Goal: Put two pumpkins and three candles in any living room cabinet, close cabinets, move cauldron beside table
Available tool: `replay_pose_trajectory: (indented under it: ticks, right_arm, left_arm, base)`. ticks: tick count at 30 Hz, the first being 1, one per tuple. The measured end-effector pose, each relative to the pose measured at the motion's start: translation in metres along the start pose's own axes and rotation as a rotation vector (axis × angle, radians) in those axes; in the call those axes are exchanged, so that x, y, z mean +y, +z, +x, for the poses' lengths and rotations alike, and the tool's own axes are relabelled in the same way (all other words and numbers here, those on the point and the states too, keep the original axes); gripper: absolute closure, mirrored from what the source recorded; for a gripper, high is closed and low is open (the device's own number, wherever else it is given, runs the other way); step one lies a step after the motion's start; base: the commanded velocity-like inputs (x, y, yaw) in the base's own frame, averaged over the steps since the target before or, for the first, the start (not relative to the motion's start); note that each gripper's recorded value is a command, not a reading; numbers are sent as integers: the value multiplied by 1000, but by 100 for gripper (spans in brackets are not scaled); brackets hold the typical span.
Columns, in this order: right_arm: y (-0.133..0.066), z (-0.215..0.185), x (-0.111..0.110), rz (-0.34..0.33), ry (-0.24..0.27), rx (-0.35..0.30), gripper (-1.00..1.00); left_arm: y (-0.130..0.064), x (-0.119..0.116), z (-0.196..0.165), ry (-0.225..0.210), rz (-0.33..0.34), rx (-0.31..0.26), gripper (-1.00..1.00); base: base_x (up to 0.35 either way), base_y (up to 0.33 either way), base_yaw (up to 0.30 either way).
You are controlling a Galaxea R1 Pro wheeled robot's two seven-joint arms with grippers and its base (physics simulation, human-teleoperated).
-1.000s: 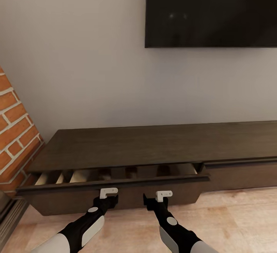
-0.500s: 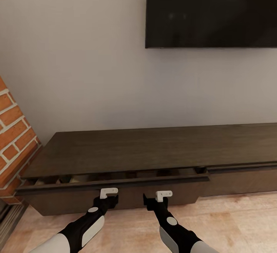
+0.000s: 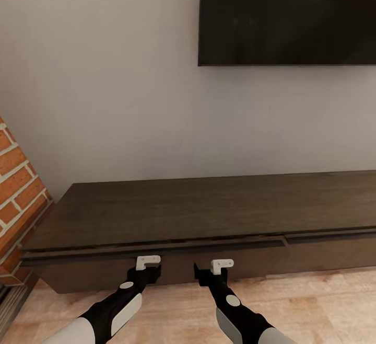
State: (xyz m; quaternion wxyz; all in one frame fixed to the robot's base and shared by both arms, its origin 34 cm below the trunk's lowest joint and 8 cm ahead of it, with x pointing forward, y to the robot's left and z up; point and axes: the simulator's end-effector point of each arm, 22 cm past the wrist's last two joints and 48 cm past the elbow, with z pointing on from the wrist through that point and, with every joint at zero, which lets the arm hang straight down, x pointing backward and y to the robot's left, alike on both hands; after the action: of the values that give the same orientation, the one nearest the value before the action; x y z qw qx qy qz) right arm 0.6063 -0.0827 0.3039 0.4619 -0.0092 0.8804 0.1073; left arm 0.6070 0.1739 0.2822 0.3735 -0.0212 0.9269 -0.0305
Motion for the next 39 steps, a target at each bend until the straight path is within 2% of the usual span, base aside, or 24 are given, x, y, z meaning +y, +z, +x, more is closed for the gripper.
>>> replay_pose_trajectory:
  ticks: [11, 34, 37, 39]
  right_arm:
    - [0, 0, 0, 0, 0, 1, -100]
    - [1, 1, -1, 6, 10, 6, -100]
    - [1, 4, -2, 11, 10, 26, -100]
    - [1, 12, -4, 19, 7, 68, -100]
  left_arm:
    - [0, -1, -2, 2, 2, -5, -100]
    - [1, 1, -2, 1, 0, -3, -100]
    - [1, 2, -2, -3, -1, -3, -100]
    - [1, 3, -1, -3, -2, 5, -100]
  base:
    - [0, 3, 0]
    - [-334, 0, 0]
    - [-344, 0, 0]
    - [-344, 0, 0]
